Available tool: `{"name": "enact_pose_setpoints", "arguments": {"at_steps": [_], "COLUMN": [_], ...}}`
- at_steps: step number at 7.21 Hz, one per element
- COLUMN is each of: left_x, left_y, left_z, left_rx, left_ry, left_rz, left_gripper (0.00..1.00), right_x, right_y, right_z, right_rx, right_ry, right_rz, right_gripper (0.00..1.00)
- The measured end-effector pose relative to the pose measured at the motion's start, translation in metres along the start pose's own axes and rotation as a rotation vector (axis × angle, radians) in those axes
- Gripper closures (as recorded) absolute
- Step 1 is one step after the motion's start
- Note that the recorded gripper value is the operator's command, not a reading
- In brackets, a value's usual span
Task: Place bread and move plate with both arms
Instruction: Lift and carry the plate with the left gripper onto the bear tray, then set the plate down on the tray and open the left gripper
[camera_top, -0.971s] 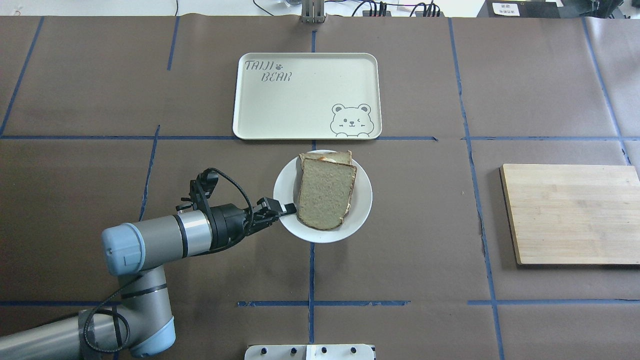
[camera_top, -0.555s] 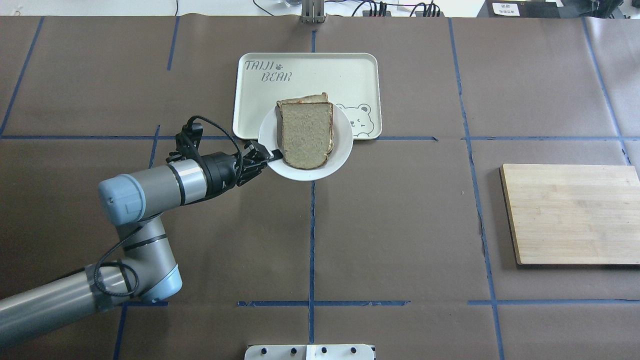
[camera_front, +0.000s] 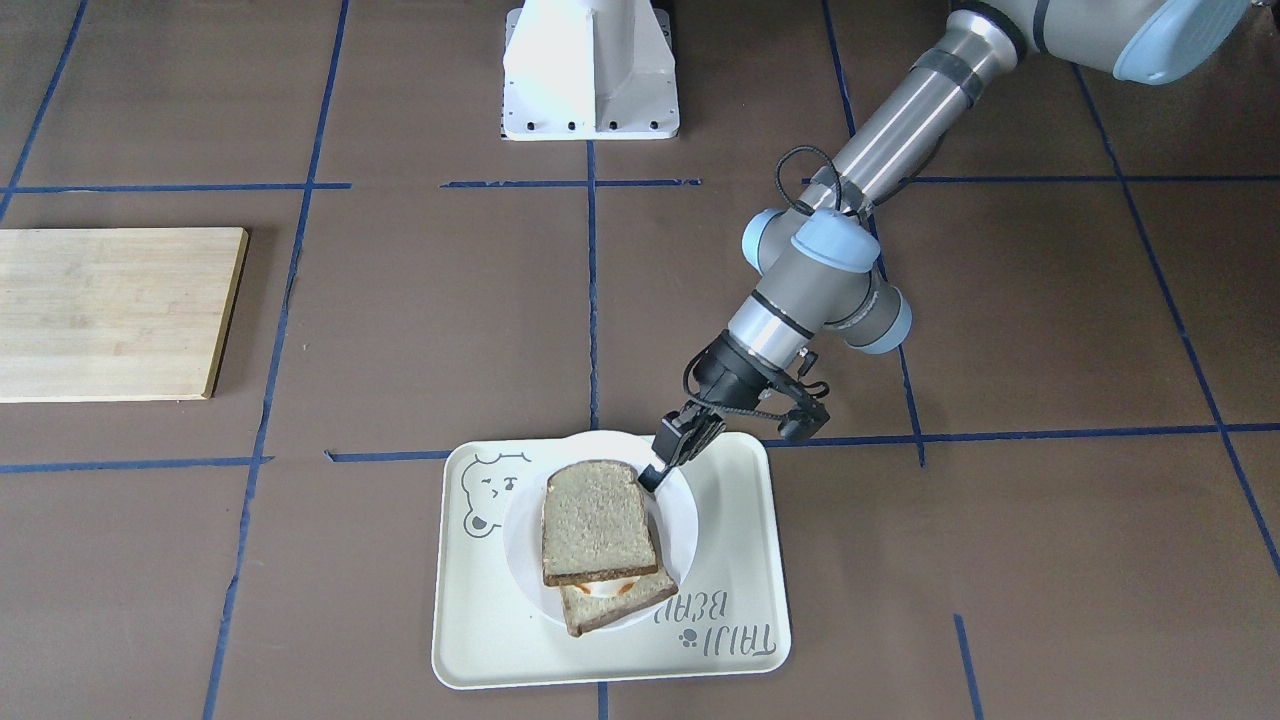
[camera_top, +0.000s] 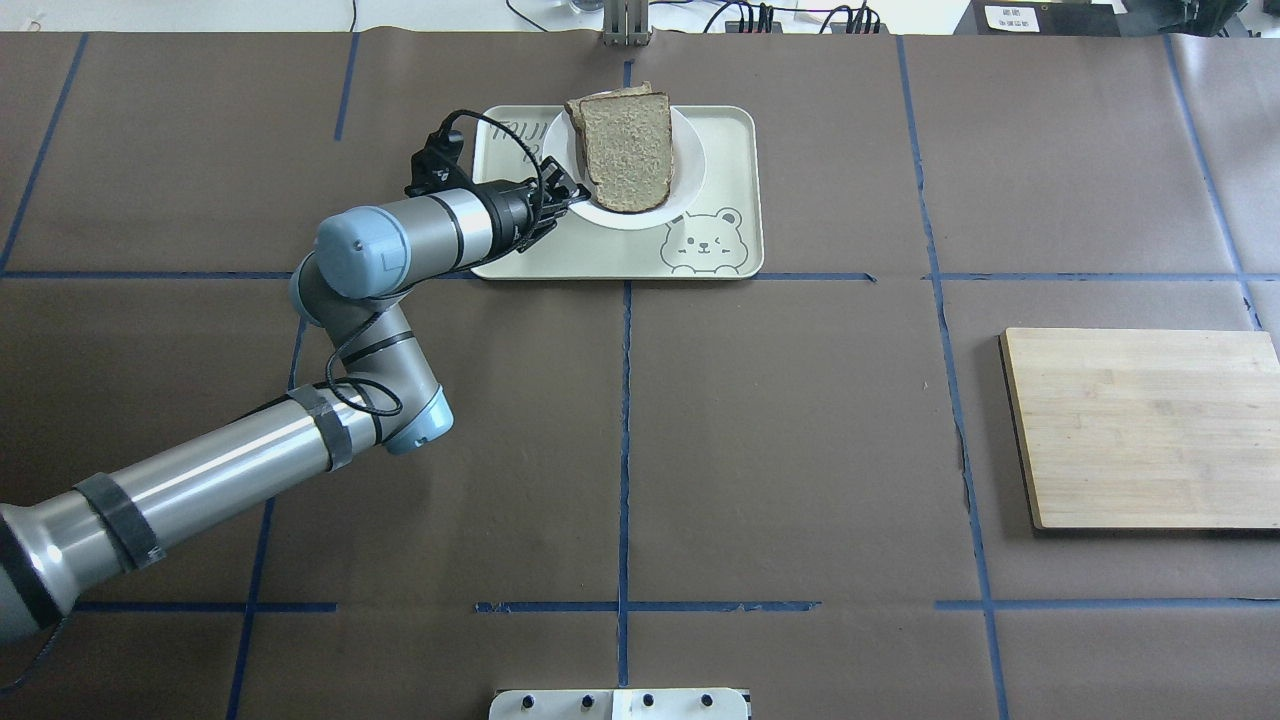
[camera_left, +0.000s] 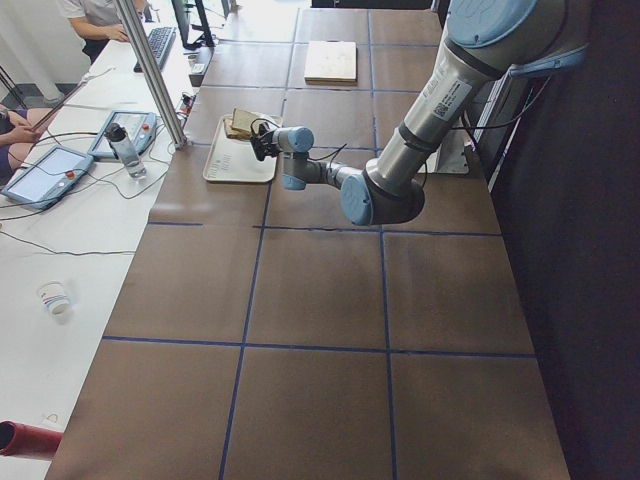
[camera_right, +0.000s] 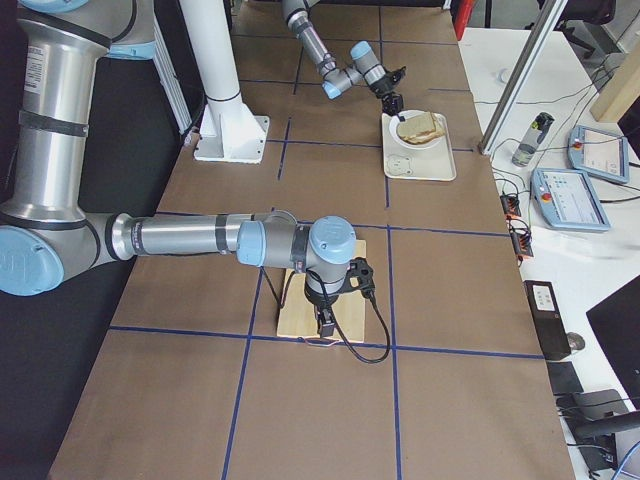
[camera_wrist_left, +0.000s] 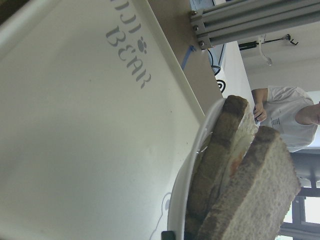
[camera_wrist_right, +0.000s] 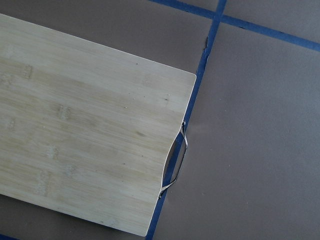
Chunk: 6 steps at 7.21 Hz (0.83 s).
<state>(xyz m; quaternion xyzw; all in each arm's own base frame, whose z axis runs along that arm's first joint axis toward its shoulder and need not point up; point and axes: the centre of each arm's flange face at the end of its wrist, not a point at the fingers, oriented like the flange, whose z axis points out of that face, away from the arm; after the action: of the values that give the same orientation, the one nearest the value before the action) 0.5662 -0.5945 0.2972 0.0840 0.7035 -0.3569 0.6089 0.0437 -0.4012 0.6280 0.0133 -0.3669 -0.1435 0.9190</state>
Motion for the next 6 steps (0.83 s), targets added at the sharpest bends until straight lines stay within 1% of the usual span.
{"name": "enact_pose_setpoints", "arguments": {"at_steps": [1, 2, 3, 4, 5, 6], "left_x": [0.002, 0.002, 0.004, 0.006, 0.011, 0.021], "left_y": [-0.004, -0.004, -0.007, -0.015, -0.027, -0.036], "left_z": [0.014, 0.020, 0.021, 0.017, 0.009, -0.009], "left_rx": [0.014, 0.012, -0.003, -0.031, -0.067, -0.101], "left_ry": [-0.024, -0.038, -0.050, -0.070, -0.107, -0.154], "left_rz": [0.001, 0.004, 0.022, 0.052, 0.068, 0.070], "left_gripper": [0.59, 0.28, 0.25, 0.24, 0.15, 0.00], "right_x": [0.000, 0.000, 0.001, 0.001, 0.001, 0.001], "right_y": [0.000, 0.000, 0.000, 0.000, 0.000, 0.000], "right_z": [0.000, 0.000, 0.001, 0.001, 0.001, 0.001], "right_rx": [-0.001, -0.001, -0.001, -0.001, -0.001, -0.001], "right_ry": [0.000, 0.000, -0.001, -0.001, -0.002, -0.002], "right_rz": [0.001, 0.001, 0.001, 0.002, 0.002, 0.001], "right_gripper": [0.00, 0.00, 0.00, 0.00, 0.00, 0.00]}}
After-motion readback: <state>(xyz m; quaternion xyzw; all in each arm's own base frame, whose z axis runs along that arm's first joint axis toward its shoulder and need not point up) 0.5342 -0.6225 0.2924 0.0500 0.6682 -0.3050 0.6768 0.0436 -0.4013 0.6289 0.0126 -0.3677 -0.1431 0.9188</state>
